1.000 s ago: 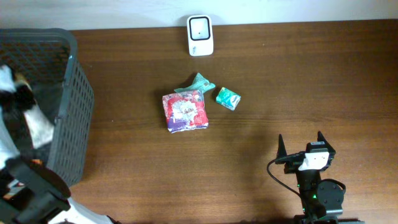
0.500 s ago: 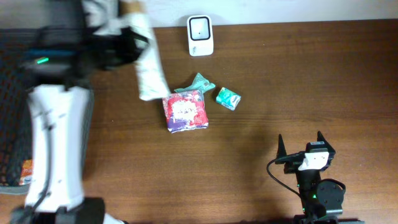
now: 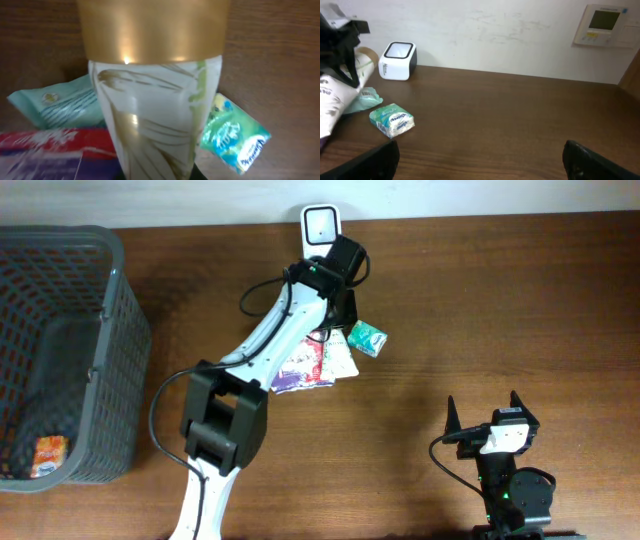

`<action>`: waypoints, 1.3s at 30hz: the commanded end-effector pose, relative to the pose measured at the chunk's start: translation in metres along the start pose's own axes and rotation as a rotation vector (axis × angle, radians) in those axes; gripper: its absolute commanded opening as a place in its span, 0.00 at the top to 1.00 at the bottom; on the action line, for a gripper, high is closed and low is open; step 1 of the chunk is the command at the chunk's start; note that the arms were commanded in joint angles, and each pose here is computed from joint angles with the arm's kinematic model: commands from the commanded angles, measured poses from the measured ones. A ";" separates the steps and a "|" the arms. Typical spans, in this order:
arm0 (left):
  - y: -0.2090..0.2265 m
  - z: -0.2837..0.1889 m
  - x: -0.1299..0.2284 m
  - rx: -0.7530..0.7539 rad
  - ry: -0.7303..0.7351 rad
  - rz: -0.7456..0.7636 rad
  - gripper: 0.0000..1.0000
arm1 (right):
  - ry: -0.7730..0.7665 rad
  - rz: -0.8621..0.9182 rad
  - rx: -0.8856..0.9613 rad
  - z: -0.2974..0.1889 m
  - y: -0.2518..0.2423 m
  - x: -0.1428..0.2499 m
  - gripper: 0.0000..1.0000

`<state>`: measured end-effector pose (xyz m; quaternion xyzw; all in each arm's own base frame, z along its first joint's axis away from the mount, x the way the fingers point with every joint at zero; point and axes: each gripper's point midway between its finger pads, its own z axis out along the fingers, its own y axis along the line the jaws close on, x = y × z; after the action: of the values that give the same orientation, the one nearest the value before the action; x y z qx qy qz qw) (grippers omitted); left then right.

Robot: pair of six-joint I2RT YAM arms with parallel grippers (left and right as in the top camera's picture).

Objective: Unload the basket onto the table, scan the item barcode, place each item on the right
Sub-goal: 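Grasp the white-gold tube from the basket with left gripper, place on table, then grasp the orange tissue pack from the basket with left gripper, place on table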

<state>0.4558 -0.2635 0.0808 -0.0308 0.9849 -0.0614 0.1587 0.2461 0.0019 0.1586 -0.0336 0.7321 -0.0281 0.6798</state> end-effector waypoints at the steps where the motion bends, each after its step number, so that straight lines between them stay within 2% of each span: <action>1: -0.003 0.007 -0.005 -0.010 -0.025 0.005 0.73 | 0.006 -0.004 -0.005 0.000 0.002 0.003 0.01; 3: -0.008 0.013 0.001 -0.013 -0.013 0.070 0.57 | 0.005 -0.004 -0.005 0.000 0.002 0.003 0.01; 5: -0.011 0.017 0.006 -0.016 -0.004 0.105 0.36 | 0.006 -0.004 -0.005 0.000 0.002 0.003 0.01; 8: -0.011 0.014 0.003 -0.015 -0.008 0.103 0.32 | 0.005 -0.004 -0.005 0.000 0.002 0.003 0.01; 10: -0.008 -0.014 -0.012 -0.009 -0.030 0.158 0.27 | 0.005 -0.004 -0.005 0.000 0.002 0.003 0.01; 11: -0.003 -0.038 -0.026 -0.011 -0.062 0.176 0.08 | 0.005 -0.004 -0.005 0.000 0.002 0.003 0.01; 12: 0.010 -0.073 -0.044 -0.029 -0.111 0.163 0.01 | 0.006 -0.004 -0.005 0.000 0.002 0.003 0.01; 14: 0.050 -0.155 -0.078 -0.077 -0.239 0.087 0.01 | 0.005 -0.004 -0.005 0.000 0.002 0.003 0.01; 16: 0.116 -0.236 -0.098 -0.196 -0.379 -0.022 0.01 | 0.005 -0.004 -0.005 0.000 0.002 0.003 0.01; 18: 0.188 -0.296 -0.097 -0.345 -0.471 -0.141 0.01 | 0.006 -0.004 -0.005 0.000 0.002 0.003 0.01; 20: 0.254 -0.330 -0.082 -0.462 -0.480 -0.256 0.01 | 0.006 -0.004 -0.005 0.000 0.002 0.003 0.01; 21: 0.303 -0.345 -0.074 -0.597 -0.477 -0.342 0.01 | 0.005 -0.004 -0.005 0.000 0.002 0.003 0.01; 23: 0.361 -0.341 -0.065 -0.668 -0.423 -0.458 0.01 | 0.005 -0.004 -0.005 0.000 0.002 0.003 0.01; 25: 0.416 -0.316 -0.049 -0.749 -0.309 -0.545 0.01 | 0.006 -0.004 -0.005 0.000 0.002 0.003 0.01; 27: 0.458 -0.289 -0.034 -0.796 -0.195 -0.536 0.01 | 0.005 -0.004 -0.005 0.000 0.002 0.003 0.01; 28: 0.481 -0.259 -0.013 -0.750 -0.065 -0.502 0.01 | 0.006 -0.004 -0.005 0.000 0.002 0.003 0.01; 30: 0.505 -0.209 0.033 -0.596 0.142 -0.464 0.01 | 0.005 -0.004 -0.005 0.000 0.002 0.003 0.01; 33: 0.513 -0.164 0.076 -0.419 0.276 -0.422 0.01 | 0.005 -0.004 -0.005 0.000 0.002 0.003 0.01; 34: 0.518 -0.148 0.096 -0.405 0.328 -0.426 0.01 | 0.006 -0.004 -0.005 0.000 0.002 0.003 0.01; 39: 0.530 -0.117 0.132 -0.483 0.420 -0.414 0.00 | 0.006 -0.004 -0.005 0.000 0.002 0.003 0.01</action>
<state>0.2822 0.2643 0.0878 -0.2665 0.9536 0.1263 -0.0599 0.2460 0.0019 0.1585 -0.0333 0.7322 -0.0278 0.6797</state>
